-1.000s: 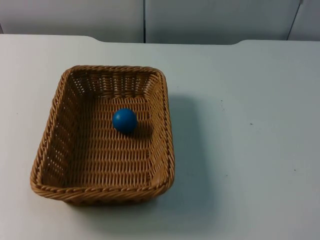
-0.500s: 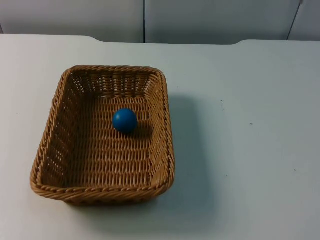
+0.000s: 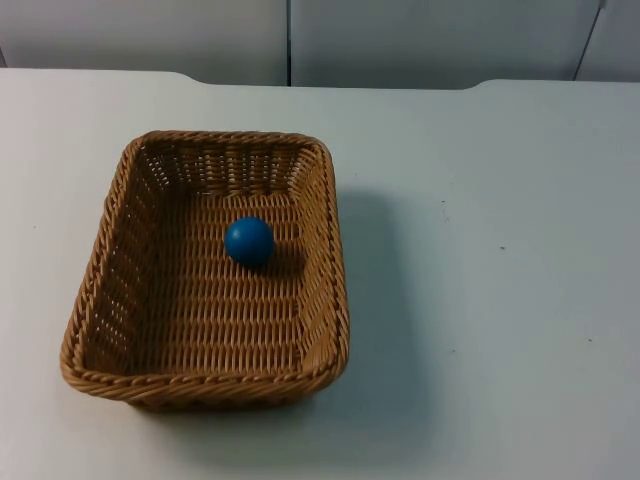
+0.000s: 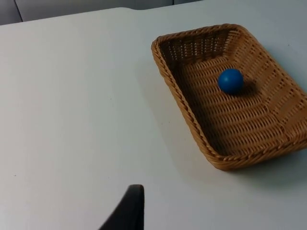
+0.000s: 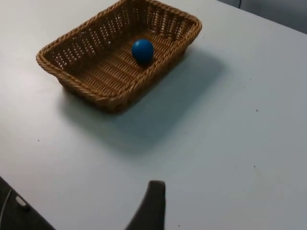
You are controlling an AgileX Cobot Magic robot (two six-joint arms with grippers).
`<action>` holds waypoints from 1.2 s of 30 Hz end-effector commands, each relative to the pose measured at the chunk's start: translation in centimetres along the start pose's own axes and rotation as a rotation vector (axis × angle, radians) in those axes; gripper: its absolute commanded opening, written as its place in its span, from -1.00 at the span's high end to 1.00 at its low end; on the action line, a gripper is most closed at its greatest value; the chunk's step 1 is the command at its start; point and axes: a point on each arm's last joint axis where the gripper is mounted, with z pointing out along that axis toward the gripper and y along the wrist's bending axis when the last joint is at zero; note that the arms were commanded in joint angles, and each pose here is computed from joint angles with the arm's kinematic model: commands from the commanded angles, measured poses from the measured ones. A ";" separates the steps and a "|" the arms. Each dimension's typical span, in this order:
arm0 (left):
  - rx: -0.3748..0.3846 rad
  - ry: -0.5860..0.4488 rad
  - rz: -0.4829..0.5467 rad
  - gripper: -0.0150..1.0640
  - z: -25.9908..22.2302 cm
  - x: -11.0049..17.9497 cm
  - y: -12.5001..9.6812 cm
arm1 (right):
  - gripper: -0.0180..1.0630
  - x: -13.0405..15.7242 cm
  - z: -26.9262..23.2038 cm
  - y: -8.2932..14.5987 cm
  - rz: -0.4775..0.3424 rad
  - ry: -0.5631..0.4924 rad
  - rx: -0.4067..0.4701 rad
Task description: Pick up the basket with the left hand and place the ball into the basket with the right hand.
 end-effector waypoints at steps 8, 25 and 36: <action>0.014 -0.033 -0.015 -0.98 0.5 0.0 -0.1 | -0.69 0.1 0.5 0.2 -0.001 -0.014 -0.008; 0.013 -0.038 -0.016 -0.98 0.8 0.0 0.0 | -0.97 0.1 0.5 0.2 -0.001 -0.014 -0.008; 0.013 -0.037 -0.016 -0.97 0.8 0.1 0.0 | -0.98 0.2 0.5 0.2 0.023 -0.011 0.035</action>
